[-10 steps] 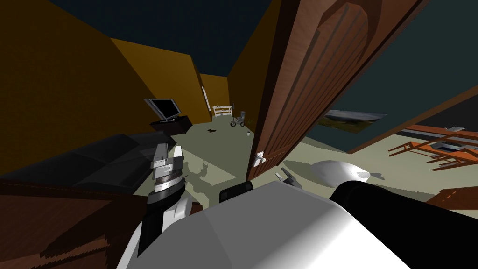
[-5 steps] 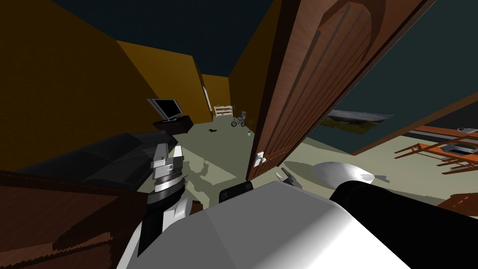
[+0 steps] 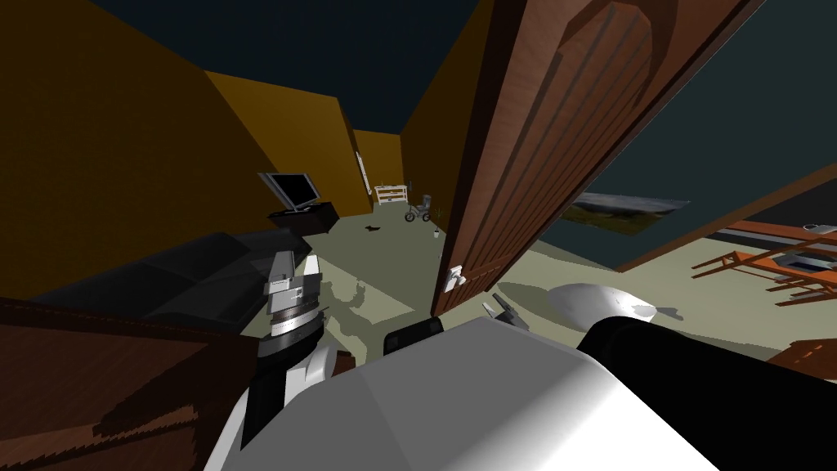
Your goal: Pull the door open
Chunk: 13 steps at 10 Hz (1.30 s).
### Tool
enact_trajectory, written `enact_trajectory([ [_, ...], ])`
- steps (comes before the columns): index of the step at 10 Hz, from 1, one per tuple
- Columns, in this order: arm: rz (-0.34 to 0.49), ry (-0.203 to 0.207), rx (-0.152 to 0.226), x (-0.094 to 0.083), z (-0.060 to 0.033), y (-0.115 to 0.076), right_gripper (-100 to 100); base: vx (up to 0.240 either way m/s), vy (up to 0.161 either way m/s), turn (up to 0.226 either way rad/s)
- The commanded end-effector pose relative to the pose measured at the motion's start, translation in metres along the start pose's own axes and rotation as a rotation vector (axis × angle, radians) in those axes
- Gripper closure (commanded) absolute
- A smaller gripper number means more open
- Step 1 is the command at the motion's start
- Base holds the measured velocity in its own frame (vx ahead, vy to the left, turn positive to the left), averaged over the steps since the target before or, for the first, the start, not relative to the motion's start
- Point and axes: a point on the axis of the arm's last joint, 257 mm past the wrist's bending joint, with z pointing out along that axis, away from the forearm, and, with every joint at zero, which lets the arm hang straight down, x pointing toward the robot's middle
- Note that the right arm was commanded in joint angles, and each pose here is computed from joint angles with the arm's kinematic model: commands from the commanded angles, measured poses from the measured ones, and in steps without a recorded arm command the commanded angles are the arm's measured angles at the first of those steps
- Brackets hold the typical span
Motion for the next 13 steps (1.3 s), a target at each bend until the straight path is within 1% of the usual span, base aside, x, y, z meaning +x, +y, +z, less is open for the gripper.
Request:
enact_trajectory([
  [1,0.000,0.000,0.000,0.000,0.0000,0.000,-100,-0.003,0.004,0.014],
  [2,0.000,0.000,0.000,0.000,0.0000,0.000,-100,0.007,0.011,-0.030],
  [3,0.001,-0.022,0.000,-0.002,-0.0058,0.000,-100,-0.039,-0.027,0.156],
  [4,0.002,-0.028,0.000,-0.002,-0.0075,-0.001,-100,-0.047,-0.043,0.196],
  [6,0.003,-0.058,-0.001,-0.005,-0.0156,-0.001,-100,-0.032,-0.020,0.145],
  [8,0.003,-0.075,-0.001,-0.006,-0.0203,-0.001,-100,-0.009,0.008,0.067],
  [9,0.003,-0.075,-0.001,-0.006,-0.0203,-0.001,-100,0.009,0.040,0.071],
  [12,0.003,-0.102,-0.001,-0.008,-0.0276,-0.001,-100,0.003,0.013,0.046],
  [13,0.003,-0.102,-0.001,-0.008,-0.0276,-0.001,-100,0.011,0.024,0.023],
])
